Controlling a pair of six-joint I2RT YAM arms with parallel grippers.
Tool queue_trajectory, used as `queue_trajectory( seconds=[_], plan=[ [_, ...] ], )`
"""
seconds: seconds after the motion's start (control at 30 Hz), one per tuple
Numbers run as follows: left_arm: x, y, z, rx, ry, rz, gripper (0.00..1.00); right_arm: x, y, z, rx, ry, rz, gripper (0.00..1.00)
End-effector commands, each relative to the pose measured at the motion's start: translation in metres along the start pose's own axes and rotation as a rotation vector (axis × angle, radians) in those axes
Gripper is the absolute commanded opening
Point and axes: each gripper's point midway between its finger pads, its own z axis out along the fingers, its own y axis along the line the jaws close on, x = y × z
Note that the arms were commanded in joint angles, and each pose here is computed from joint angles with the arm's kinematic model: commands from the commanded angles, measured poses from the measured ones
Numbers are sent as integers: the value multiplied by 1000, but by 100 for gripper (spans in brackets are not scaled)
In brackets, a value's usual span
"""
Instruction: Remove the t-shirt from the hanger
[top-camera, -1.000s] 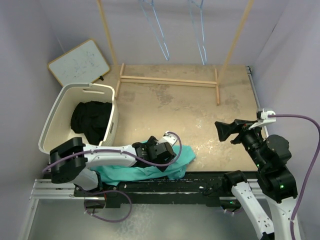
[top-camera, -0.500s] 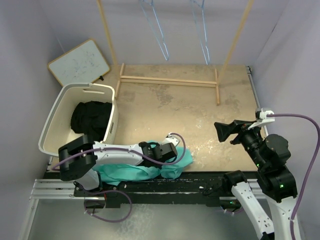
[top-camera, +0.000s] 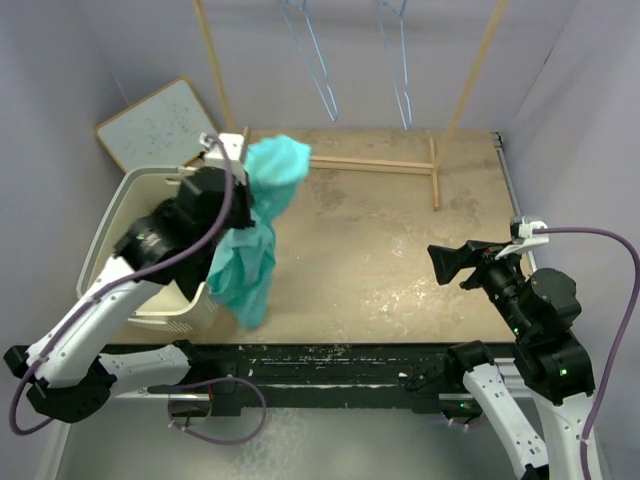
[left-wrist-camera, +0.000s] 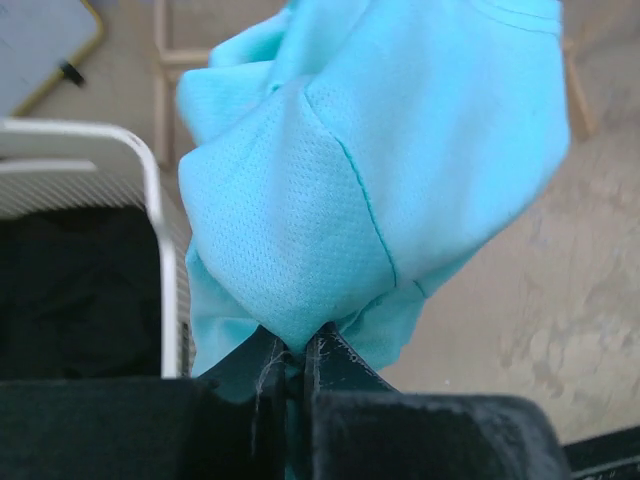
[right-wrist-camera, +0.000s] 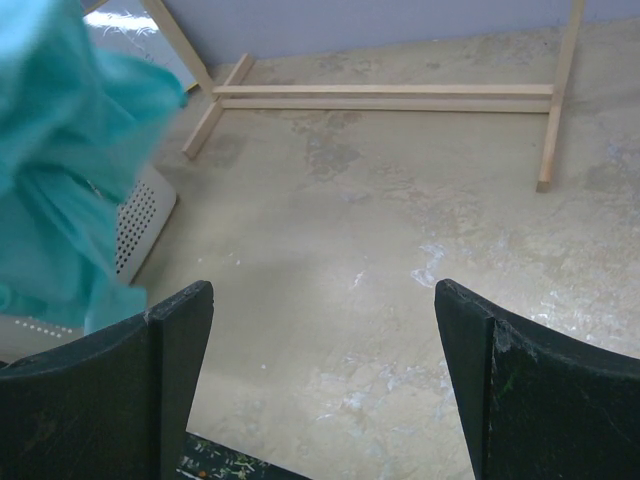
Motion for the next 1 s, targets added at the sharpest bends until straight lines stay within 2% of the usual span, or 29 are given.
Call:
queue_trajectory(
  seconds=[0.0, 0.13, 0.3, 0.43, 0.6, 0.8, 0.97],
  plan=[
    [-77, 47, -49, -174, -171, 76, 0, -9, 4, 0, -17, -37, 0, 92],
    [-139, 75, -77, -320, -295, 89, 0, -10, 4, 0, -16, -34, -6, 92],
    [-187, 118, -81, -462, -345, 84, 0, -8, 5, 0, -22, -26, -8, 92],
    [-192, 162, -79, -579, -326, -26, 0, -7, 6, 2, -28, -20, -8, 92],
    [-189, 194, -79, -578, -346, -205, 0, -5, 9, 2, -48, -10, -6, 92],
    [-213, 206, -119, -614, -483, -286, 0, -3, 9, 5, -51, 0, -11, 92],
    [-232, 204, -140, -613, -566, -288, 0, -1, 10, 7, -54, 10, -12, 92]
  ],
)
